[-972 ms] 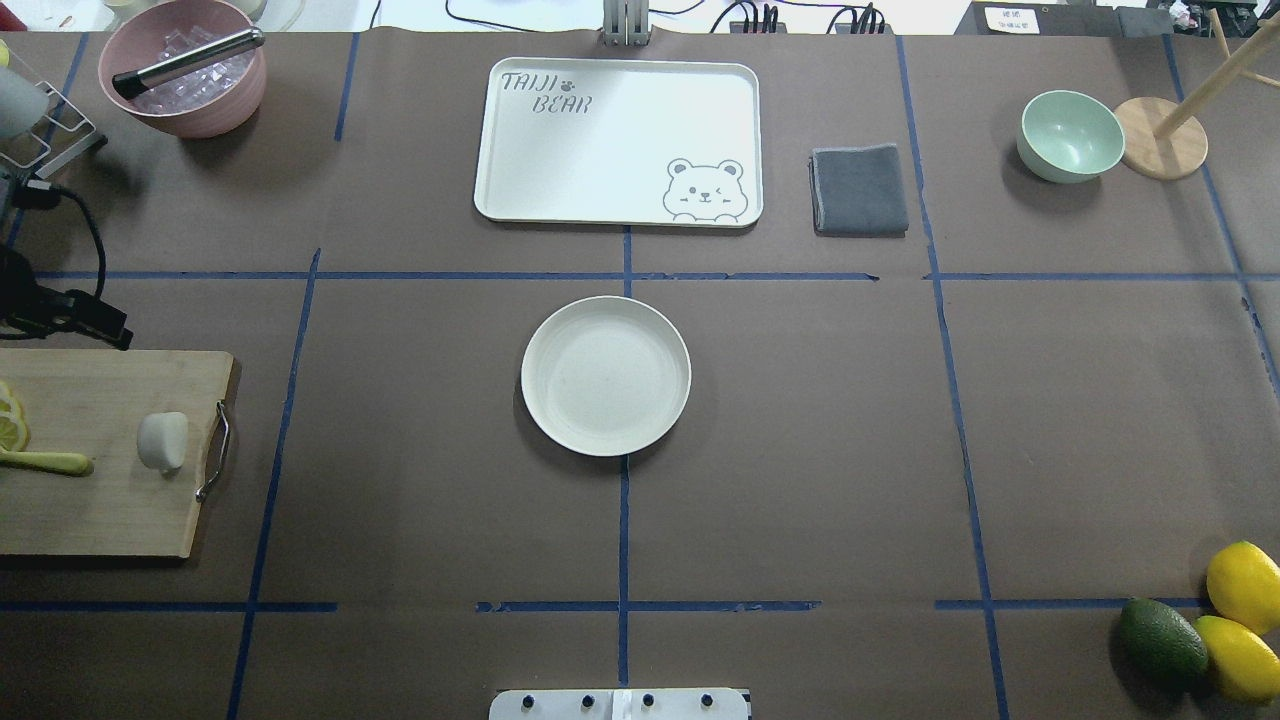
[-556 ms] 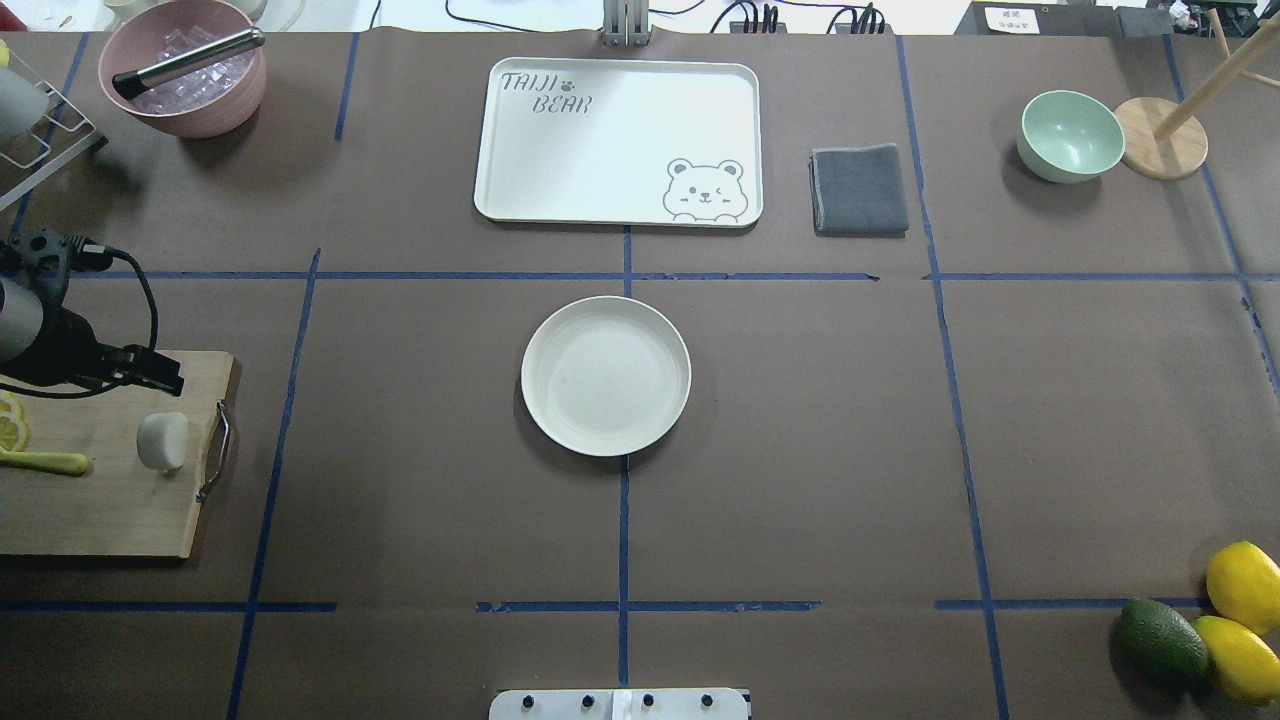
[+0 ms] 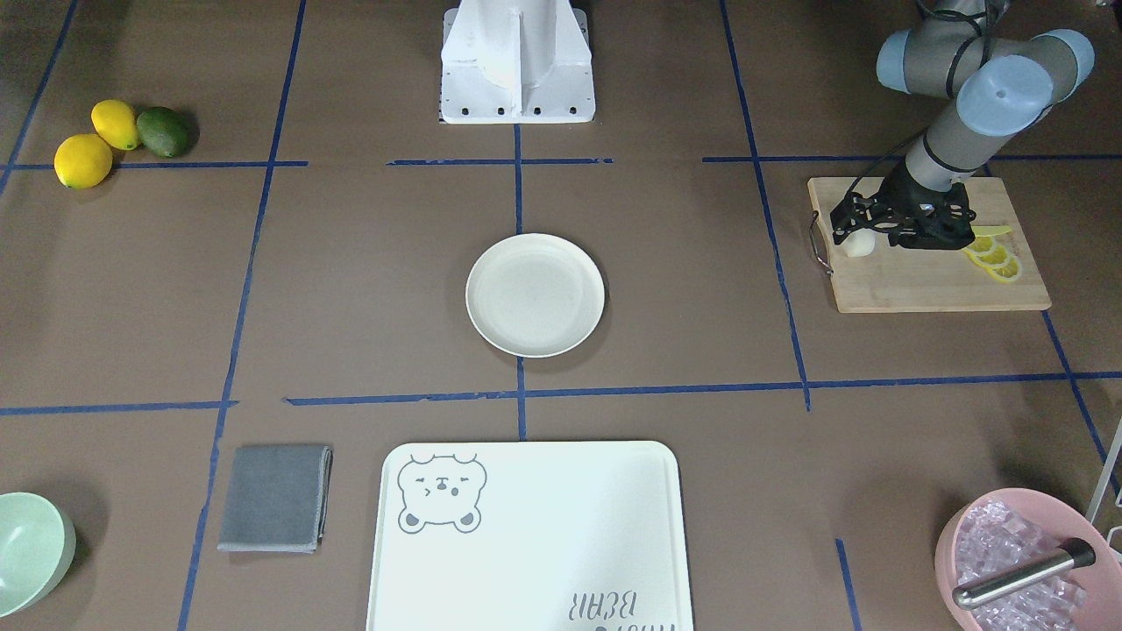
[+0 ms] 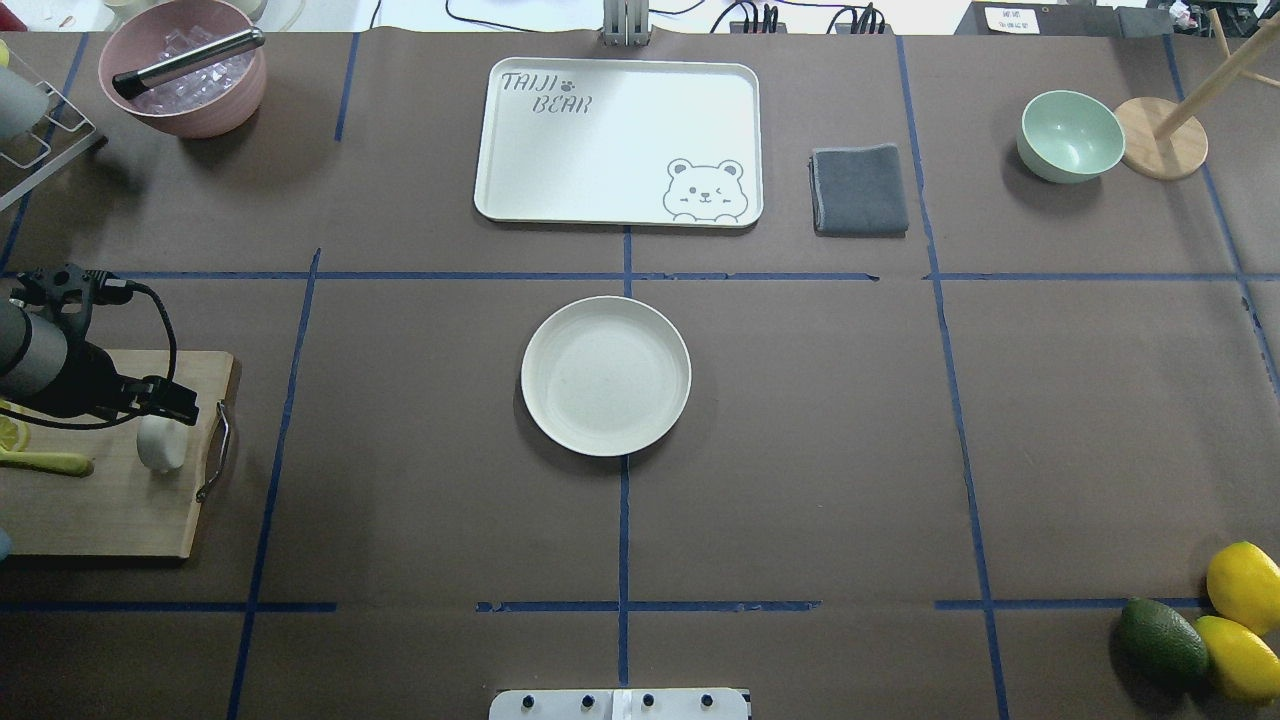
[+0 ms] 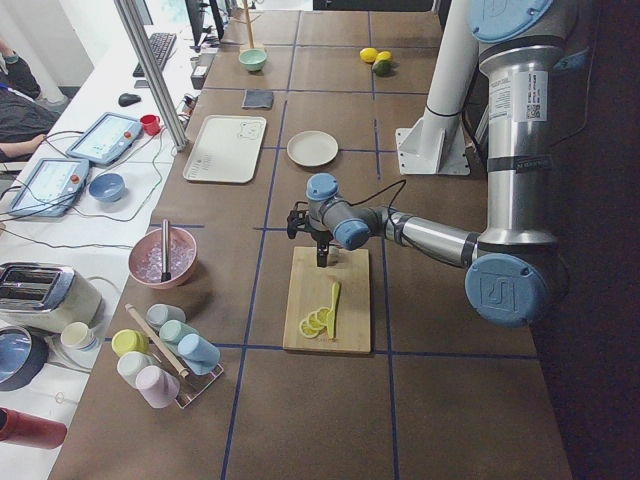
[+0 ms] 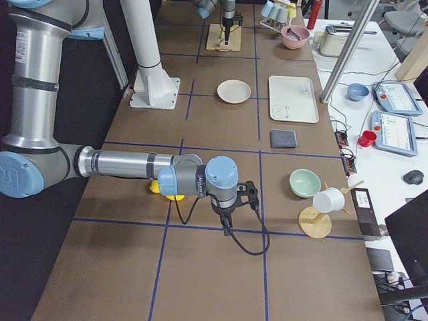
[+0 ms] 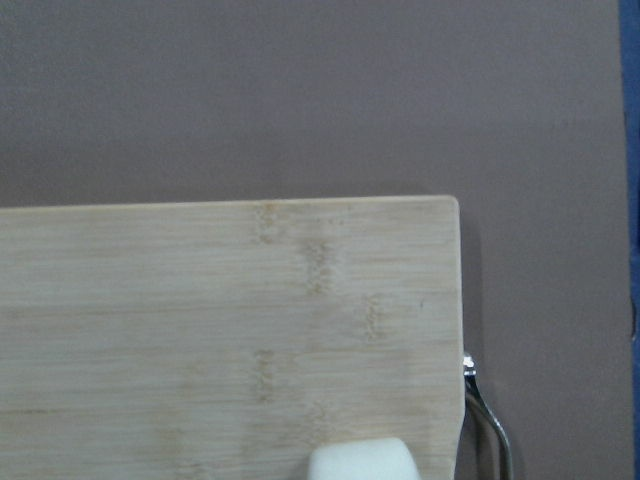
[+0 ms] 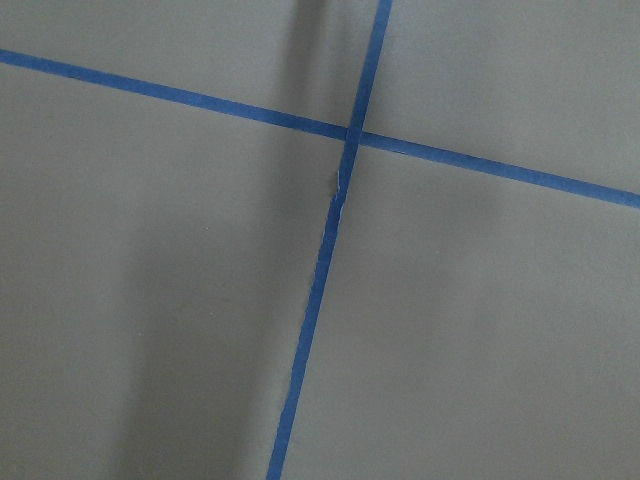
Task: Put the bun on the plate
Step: 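Lower the left gripper onto the white bun on the cutting board and grasp it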
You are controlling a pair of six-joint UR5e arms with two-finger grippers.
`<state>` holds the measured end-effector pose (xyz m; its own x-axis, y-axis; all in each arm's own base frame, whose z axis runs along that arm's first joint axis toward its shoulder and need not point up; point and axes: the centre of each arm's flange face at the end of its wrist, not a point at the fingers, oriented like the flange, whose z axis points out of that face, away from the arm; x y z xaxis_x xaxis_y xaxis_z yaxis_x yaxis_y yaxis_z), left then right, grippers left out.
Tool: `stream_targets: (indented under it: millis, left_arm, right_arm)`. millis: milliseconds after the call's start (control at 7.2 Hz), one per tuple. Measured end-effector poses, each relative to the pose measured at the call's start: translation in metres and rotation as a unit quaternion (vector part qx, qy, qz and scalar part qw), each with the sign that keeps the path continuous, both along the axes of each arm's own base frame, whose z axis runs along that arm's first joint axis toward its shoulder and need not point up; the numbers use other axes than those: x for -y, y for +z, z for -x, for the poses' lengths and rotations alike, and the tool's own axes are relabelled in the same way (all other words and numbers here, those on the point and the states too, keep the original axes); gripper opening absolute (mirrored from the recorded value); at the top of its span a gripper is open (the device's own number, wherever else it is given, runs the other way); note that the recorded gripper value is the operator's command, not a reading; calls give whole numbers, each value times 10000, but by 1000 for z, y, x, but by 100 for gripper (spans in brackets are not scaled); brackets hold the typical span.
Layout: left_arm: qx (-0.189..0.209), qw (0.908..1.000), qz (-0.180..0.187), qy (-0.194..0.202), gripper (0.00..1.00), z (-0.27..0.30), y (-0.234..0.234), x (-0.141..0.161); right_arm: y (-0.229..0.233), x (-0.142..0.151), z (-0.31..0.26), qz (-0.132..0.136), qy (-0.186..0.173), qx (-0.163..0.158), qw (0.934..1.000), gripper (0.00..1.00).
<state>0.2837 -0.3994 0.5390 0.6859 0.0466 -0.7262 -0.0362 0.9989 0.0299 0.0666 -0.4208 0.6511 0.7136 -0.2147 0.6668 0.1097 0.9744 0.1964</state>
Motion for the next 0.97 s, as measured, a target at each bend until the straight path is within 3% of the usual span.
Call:
stream_targets:
  millis: [417,972]
  left_arm:
    - [1,10000,6,49,38,-2,0,-6]
    - [-131,9999,-65,56,35,-5,-32,-2]
  right_arm:
    - [0,0,0,-4,1,2,10000,100]
    - [-2,0,0,-18,3,11,10000,100]
